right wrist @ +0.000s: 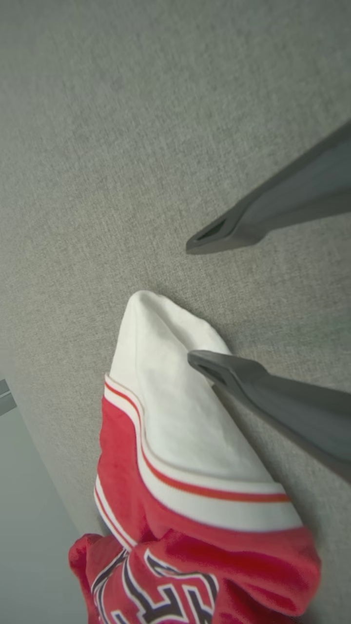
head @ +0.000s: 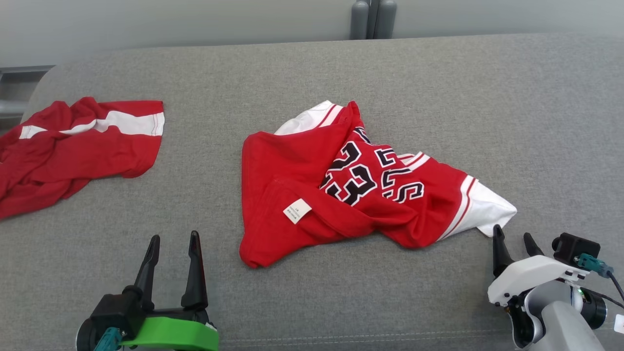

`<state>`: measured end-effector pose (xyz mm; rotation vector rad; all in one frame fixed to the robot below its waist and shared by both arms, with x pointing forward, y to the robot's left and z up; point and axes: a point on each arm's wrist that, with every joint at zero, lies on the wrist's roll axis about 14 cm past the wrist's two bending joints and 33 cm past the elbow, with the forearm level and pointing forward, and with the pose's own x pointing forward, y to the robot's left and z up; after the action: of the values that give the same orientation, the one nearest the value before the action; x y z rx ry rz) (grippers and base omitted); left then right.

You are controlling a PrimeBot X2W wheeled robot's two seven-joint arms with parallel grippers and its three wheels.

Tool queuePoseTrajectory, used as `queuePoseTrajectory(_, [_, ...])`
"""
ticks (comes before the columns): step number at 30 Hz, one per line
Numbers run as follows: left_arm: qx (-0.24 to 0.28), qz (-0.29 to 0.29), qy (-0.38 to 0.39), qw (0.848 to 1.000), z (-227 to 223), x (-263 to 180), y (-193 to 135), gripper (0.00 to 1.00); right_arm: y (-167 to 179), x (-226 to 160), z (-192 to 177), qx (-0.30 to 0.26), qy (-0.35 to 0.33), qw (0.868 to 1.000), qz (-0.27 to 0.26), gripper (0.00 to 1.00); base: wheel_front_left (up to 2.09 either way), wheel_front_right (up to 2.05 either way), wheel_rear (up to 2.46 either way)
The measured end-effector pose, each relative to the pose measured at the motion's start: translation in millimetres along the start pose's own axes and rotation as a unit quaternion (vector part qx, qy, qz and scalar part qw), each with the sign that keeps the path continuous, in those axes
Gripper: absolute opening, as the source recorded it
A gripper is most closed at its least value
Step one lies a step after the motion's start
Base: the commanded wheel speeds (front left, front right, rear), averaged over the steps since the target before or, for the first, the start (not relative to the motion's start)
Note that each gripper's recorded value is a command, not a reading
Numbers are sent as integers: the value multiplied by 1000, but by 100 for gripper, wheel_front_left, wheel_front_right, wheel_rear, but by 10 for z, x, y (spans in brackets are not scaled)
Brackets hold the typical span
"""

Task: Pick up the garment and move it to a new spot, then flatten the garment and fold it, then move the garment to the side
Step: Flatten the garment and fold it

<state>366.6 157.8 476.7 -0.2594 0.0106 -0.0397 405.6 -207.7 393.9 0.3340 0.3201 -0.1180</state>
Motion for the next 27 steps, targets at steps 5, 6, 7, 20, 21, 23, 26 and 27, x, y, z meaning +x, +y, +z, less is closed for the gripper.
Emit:
queuePoseTrajectory(5, [1,13,3,1000,-19,-18,79,100,100,118,-168,-4,34,999,8,100,0,0,0])
queuePoseTrajectory(6, [2,15,4,1000,-20,-23,92,100,119,137,-195,-6,41,999,10,100,0,0,0])
queuePoseTrajectory(7, [2,17,4,1000,-22,-29,106,100,135,155,-214,-9,45,999,11,100,0,0,0])
queuePoseTrajectory(20, [3,26,5,1000,-24,-57,161,100,363,324,-236,-36,60,997,41,0,0,0,0])
queuePoseTrajectory(21, [3,25,5,1000,-21,-56,157,100,384,326,-224,-33,56,997,43,0,0,0,0])
queuePoseTrajectory(23, [3,24,4,1000,-15,-54,148,100,392,323,-190,-24,49,998,43,0,0,0,0])
queuePoseTrajectory(26, [2,18,3,1000,-14,-47,112,100,410,295,-120,-15,33,998,50,0,0,0,0])
queuePoseTrajectory(27, [1,16,3,1000,-17,-44,94,100,414,274,-102,-11,28,998,53,0,0,0,0])
